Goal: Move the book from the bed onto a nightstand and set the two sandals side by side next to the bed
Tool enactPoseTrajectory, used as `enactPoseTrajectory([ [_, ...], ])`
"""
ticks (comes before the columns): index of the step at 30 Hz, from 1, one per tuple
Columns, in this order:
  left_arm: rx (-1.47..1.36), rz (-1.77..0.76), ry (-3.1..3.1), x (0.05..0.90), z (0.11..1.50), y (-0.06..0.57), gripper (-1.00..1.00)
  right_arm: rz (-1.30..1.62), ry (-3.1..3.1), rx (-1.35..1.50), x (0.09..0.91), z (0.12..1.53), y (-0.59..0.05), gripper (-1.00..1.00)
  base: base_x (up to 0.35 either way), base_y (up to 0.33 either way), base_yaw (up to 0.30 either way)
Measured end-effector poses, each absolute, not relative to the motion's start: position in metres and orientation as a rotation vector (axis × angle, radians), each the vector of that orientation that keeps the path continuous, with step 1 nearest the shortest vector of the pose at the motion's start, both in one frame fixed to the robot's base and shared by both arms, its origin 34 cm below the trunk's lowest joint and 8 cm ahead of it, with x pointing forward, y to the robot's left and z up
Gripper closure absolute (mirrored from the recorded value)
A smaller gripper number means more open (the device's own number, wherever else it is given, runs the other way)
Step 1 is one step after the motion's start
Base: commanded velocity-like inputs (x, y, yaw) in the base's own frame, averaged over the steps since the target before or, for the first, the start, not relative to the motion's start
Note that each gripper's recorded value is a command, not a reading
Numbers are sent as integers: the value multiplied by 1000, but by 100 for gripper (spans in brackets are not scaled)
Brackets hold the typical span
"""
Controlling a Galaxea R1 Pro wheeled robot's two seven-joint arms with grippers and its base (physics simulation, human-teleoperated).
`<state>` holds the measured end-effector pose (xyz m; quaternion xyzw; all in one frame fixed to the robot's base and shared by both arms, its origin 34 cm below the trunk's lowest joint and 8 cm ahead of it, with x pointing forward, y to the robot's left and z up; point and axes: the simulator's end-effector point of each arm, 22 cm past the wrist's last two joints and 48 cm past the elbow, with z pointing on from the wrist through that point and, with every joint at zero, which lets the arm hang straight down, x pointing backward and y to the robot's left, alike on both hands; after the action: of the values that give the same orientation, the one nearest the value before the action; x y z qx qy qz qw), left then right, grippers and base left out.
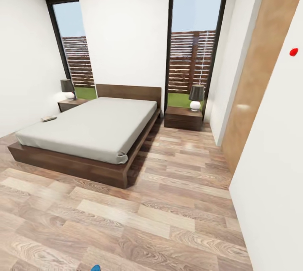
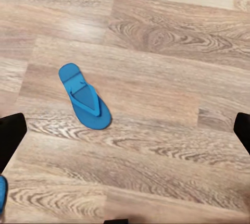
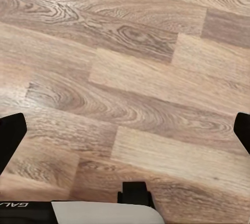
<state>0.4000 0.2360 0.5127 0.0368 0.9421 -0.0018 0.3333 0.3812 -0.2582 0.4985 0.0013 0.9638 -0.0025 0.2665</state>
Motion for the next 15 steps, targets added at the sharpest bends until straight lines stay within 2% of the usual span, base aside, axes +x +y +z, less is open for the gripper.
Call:
enactPoseTrajectory([
  [15,96,-5,2460,400,513,236,-100,-7,2602,6,381,498,-258,-100,0,0,268],
])
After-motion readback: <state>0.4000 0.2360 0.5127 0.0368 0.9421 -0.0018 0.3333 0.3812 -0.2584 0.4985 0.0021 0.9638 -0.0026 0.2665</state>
